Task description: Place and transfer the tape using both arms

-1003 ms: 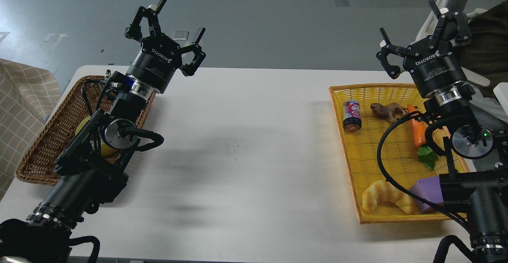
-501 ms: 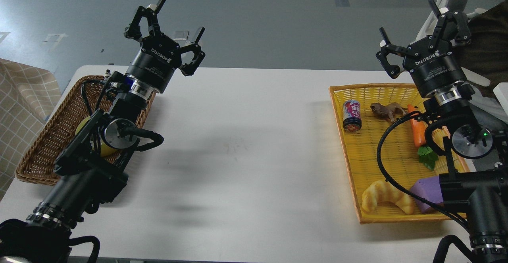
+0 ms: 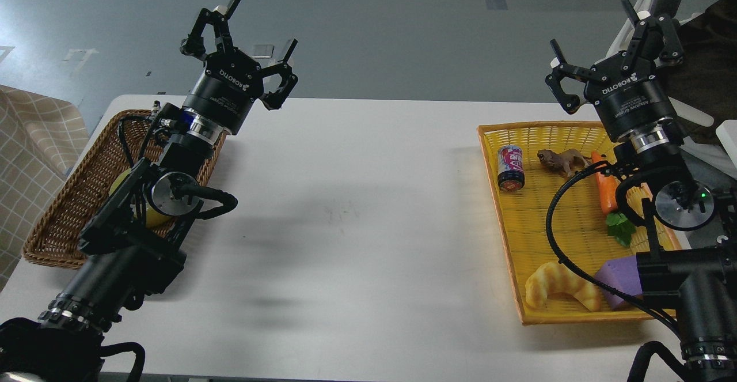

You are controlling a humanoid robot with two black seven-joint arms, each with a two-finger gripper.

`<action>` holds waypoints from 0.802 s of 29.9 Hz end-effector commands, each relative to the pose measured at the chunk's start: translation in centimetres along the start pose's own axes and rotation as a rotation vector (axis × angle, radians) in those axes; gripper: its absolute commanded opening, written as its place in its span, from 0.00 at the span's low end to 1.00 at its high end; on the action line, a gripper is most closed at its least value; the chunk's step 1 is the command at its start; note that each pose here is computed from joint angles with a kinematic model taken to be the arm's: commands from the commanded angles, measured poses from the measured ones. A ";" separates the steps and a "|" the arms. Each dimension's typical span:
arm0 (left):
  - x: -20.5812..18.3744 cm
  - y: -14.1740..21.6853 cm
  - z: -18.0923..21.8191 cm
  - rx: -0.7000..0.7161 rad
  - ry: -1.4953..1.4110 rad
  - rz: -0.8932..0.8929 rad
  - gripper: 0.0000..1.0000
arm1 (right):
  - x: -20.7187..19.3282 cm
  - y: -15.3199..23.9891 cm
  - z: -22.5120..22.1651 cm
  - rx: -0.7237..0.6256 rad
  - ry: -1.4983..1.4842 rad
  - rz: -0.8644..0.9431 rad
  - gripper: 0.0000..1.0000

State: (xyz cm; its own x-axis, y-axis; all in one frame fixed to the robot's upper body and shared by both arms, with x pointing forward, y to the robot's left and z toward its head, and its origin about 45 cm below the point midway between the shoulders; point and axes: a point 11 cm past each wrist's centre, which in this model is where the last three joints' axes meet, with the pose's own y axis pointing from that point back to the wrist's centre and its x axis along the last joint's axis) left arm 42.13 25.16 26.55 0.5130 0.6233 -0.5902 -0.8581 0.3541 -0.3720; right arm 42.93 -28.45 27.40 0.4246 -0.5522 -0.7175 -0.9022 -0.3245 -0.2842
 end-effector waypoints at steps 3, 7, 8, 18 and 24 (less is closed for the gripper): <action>0.0 0.0 0.0 0.000 0.001 0.000 0.98 | 0.0 0.0 0.1 -0.001 -0.001 0.001 1.00; 0.0 0.0 -0.1 0.001 0.001 -0.001 0.98 | 0.0 0.0 0.1 -0.001 -0.001 0.001 1.00; 0.0 0.0 -0.1 0.001 0.001 -0.001 0.98 | 0.0 0.0 0.0 -0.001 0.001 0.001 1.00; 0.0 0.0 -0.1 0.001 0.001 -0.001 0.98 | 0.1 0.1 0.0 -0.002 0.001 0.002 1.00; 0.0 0.0 0.0 0.000 0.001 0.000 0.98 | 0.0 0.0 0.0 0.000 -0.002 -0.001 1.00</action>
State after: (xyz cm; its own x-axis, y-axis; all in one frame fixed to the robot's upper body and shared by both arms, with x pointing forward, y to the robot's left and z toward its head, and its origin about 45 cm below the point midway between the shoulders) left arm 42.13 25.10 26.53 0.5136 0.6222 -0.5908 -0.8578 0.3546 -0.3722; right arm 42.91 -28.45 27.31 0.4231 -0.5527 -0.7180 -0.9027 -0.3250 -0.2818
